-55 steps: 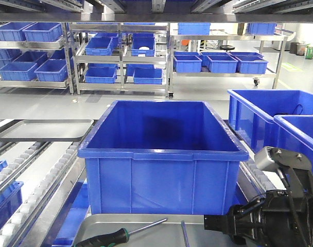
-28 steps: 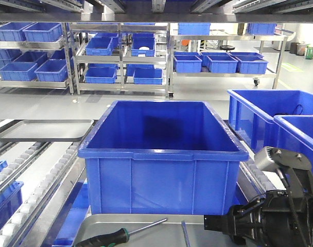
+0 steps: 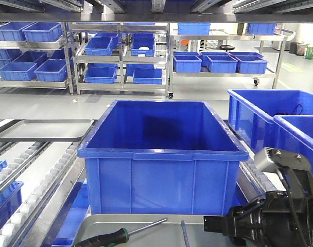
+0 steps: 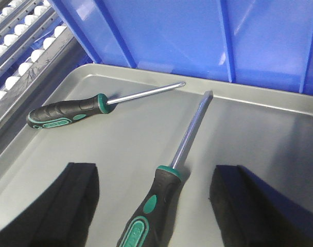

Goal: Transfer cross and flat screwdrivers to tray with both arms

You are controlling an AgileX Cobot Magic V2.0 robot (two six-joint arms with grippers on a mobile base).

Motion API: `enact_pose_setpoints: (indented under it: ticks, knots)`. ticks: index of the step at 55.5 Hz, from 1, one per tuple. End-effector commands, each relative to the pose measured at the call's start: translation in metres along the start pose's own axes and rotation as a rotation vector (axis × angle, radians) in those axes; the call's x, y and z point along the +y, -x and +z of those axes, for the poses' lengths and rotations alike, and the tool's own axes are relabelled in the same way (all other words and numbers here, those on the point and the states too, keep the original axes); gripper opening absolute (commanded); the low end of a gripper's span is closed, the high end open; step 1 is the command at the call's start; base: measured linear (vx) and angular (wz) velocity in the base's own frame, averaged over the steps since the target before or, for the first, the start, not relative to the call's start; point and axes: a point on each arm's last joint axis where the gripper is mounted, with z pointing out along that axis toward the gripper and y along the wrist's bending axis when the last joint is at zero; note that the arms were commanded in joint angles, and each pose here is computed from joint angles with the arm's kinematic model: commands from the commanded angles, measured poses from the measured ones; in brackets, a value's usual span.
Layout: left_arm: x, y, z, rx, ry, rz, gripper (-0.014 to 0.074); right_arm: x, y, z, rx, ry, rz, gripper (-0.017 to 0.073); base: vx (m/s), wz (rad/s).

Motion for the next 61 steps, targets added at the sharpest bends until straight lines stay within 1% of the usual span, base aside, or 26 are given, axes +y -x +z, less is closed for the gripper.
enact_pose_setpoints:
  ticks: [1, 13, 19, 22, 28, 31, 33, 34, 39, 44, 46, 51, 53, 58, 61]
  knots:
    - [-0.002, 0.016, -0.003, -0.115, -0.016, -0.010, -0.0006, 0.007, 0.014, -0.012, -0.096, 0.013, -0.005, 0.0533, 0.00, 0.00]
    - [-0.002, 0.016, -0.003, -0.115, -0.016, -0.010, -0.0006, 0.006, 0.013, -0.012, -0.095, 0.013, -0.005, 0.0533, 0.00, 0.00]
    - [-0.002, 0.016, -0.003, -0.115, -0.016, -0.010, -0.0006, 0.005, 0.012, -0.014, -0.112, -0.009, -0.028, 0.0524, 0.00, 0.00]
    - [-0.002, 0.016, -0.003, -0.115, -0.016, -0.010, -0.0006, 0.002, 0.009, -0.020, -0.157, -0.034, -0.036, 0.0501, 0.00, 0.00]
    - [-0.002, 0.016, -0.003, -0.115, -0.016, -0.010, -0.0006, -0.005, -0.012, -0.037, -0.290, -0.084, 0.017, 0.0424, 0.00, 0.00]
    - [-0.002, 0.016, -0.003, -0.115, -0.016, -0.010, -0.0006, -0.009, -0.025, -0.046, -0.341, -0.109, 0.021, 0.0377, 0.00, 0.00]
    - [-0.002, 0.016, -0.003, -0.115, -0.016, -0.010, -0.0006, -0.012, -0.035, -0.054, -0.375, -0.135, -0.018, 0.0340, 0.00, 0.00]
    - [-0.002, 0.016, -0.003, -0.115, -0.016, -0.010, -0.0006, -0.013, -0.038, -0.056, -0.391, -0.145, -0.028, 0.0328, 0.00, 0.00]
    - [-0.002, 0.016, -0.003, -0.115, -0.016, -0.010, -0.0006, -0.018, -0.063, -0.074, -0.471, -0.214, -0.169, 0.0232, 0.00, 0.00]
    - [-0.002, 0.016, -0.003, -0.115, -0.016, -0.010, -0.0006, -0.027, -0.089, -0.083, -0.521, -0.276, -0.242, 0.0130, 0.00, 0.00]
    - [-0.002, 0.016, -0.003, -0.115, -0.016, -0.010, -0.0006, -0.031, -0.098, -0.088, -0.555, -0.302, -0.240, 0.0086, 0.00, 0.00]
    - [-0.002, 0.016, -0.003, -0.115, -0.016, -0.010, -0.0006, -0.042, -0.123, -0.095, -0.622, -0.360, -0.181, 0.0000, 0.00, 0.00]
    - [-0.002, 0.016, -0.003, -0.115, -0.016, -0.010, -0.0006, -0.045, -0.131, -0.097, -0.647, -0.380, -0.171, -0.0014, 0.00, 0.00]
    - [-0.002, 0.016, -0.003, -0.115, -0.016, -0.010, -0.0006, -0.052, -0.154, -0.100, -0.708, -0.444, -0.189, -0.0013, 0.00, 0.00]
    - [-0.002, 0.016, -0.003, -0.115, -0.016, -0.010, -0.0006, -0.056, -0.166, -0.099, -0.731, -0.478, -0.215, -0.0012, 0.00, 0.00]
